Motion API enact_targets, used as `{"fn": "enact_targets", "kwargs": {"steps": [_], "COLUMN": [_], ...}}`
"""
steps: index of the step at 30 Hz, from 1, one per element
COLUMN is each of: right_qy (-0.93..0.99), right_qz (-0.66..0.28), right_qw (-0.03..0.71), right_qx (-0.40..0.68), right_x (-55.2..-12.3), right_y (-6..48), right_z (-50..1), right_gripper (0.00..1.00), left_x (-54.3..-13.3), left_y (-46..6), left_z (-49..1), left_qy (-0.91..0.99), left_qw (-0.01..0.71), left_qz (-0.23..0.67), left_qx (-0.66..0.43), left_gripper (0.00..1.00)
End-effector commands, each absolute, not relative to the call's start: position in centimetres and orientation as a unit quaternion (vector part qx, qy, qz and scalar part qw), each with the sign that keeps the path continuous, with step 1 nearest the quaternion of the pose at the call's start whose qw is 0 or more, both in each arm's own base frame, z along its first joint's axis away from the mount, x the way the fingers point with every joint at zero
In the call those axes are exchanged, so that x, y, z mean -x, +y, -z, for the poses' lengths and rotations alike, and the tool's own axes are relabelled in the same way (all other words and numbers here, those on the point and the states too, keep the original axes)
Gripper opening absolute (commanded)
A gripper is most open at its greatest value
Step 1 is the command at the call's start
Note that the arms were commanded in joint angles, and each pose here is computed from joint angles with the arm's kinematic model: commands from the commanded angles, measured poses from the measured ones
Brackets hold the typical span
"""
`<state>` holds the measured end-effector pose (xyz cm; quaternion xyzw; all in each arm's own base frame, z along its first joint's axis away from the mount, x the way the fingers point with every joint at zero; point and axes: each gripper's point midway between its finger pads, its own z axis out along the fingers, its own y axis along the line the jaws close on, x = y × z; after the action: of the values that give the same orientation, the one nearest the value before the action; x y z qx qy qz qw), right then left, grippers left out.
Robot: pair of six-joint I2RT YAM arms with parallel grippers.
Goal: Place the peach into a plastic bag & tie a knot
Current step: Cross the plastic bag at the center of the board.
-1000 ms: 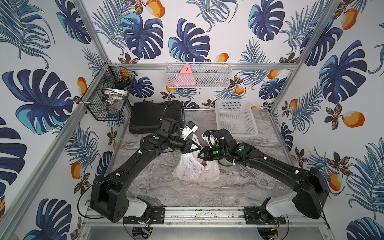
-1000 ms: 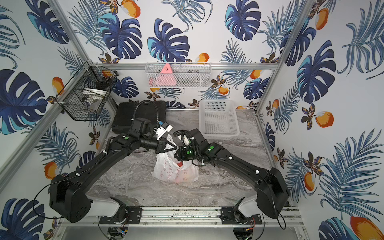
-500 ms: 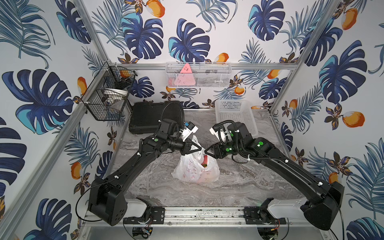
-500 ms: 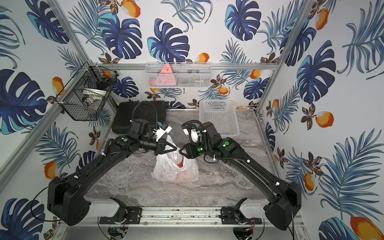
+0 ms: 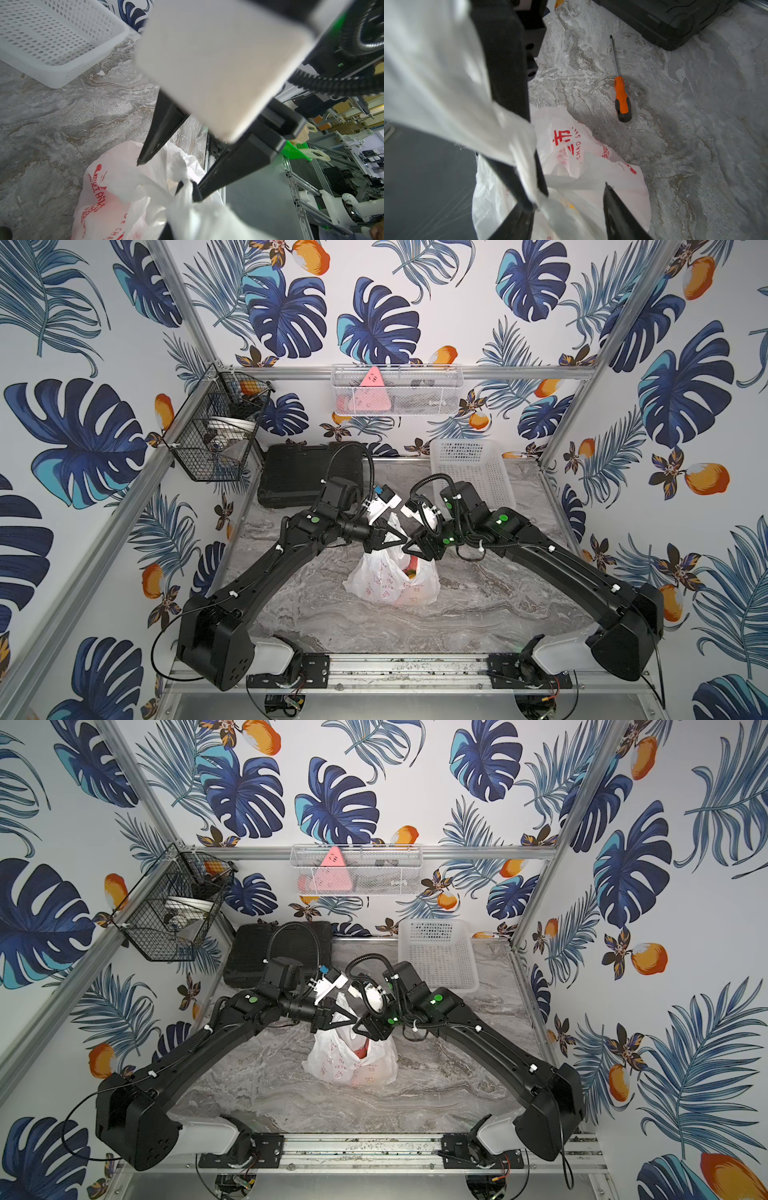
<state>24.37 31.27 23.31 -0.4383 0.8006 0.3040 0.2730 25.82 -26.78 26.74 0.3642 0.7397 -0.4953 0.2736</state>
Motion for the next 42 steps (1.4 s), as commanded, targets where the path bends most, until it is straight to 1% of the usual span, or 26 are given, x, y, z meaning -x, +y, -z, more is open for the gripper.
{"fn": "enact_targets", "kwargs": {"steps": [1, 11, 17, 19, 21, 25, 26, 29, 31, 34, 37, 42], "right_qy": [0.787, 0.803, 0.809, 0.811, 0.815, 0.828, 0.830, 0.833, 0.829, 0.829, 0.828, 0.827], "right_qz": [-0.330, -0.311, -0.300, -0.299, -0.295, -0.271, -0.263, -0.247, -0.253, -0.255, -0.254, -0.250], "right_qw": [0.262, 0.242, 0.249, 0.250, 0.254, 0.265, 0.269, 0.282, 0.290, 0.288, 0.289, 0.297], "right_qx": [0.451, 0.448, 0.440, 0.436, 0.430, 0.413, 0.411, 0.408, 0.407, 0.405, 0.409, 0.405], "right_x": [-23.6, -23.6, -24.2, -24.4, -24.8, -25.7, -25.9, -26.2, -26.2, -26.2, -26.2, -26.4], "right_y": [32.1, 31.9, 32.1, 32.1, 32.2, 31.6, 31.3, 30.4, 30.4, 30.4, 30.4, 30.3], "right_z": [-23.6, -22.2, -22.0, -22.0, -22.0, -21.5, -21.4, -21.3, -21.7, -21.7, -21.8, -22.0], "right_gripper": [0.49, 0.29, 0.25, 0.22, 0.17, 0.03, 0.01, 0.00, 0.00, 0.00, 0.00, 0.00], "left_x": [-25.6, -25.8, -25.7, -25.8, -25.8, -26.0, -26.0, -26.1, -26.1, -26.1, -25.9, -25.8], "left_y": [-26.9, -26.9, -26.9, -26.8, -26.9, -26.7, -26.5, -26.0, -25.7, -25.2, -24.6, -24.2], "left_z": [-27.3, -27.5, -27.5, -27.5, -27.4, -27.2, -27.0, -26.2, -25.8, -25.2, -24.9, -23.8], "left_qy": [0.726, 0.728, 0.728, 0.728, 0.729, 0.738, 0.743, 0.759, 0.766, 0.777, 0.783, 0.792], "left_qw": [0.282, 0.288, 0.288, 0.289, 0.288, 0.288, 0.287, 0.285, 0.284, 0.283, 0.287, 0.287], "left_qz": [0.498, 0.494, 0.494, 0.494, 0.494, 0.485, 0.482, 0.464, 0.458, 0.443, 0.428, 0.411], "left_qx": [-0.381, -0.379, -0.378, -0.377, -0.376, -0.370, -0.367, -0.358, -0.351, -0.346, -0.347, -0.349], "left_gripper": [0.00, 0.00, 0.00, 0.00, 0.00, 0.00, 0.00, 0.11, 0.20, 0.29, 0.35, 0.38]}}
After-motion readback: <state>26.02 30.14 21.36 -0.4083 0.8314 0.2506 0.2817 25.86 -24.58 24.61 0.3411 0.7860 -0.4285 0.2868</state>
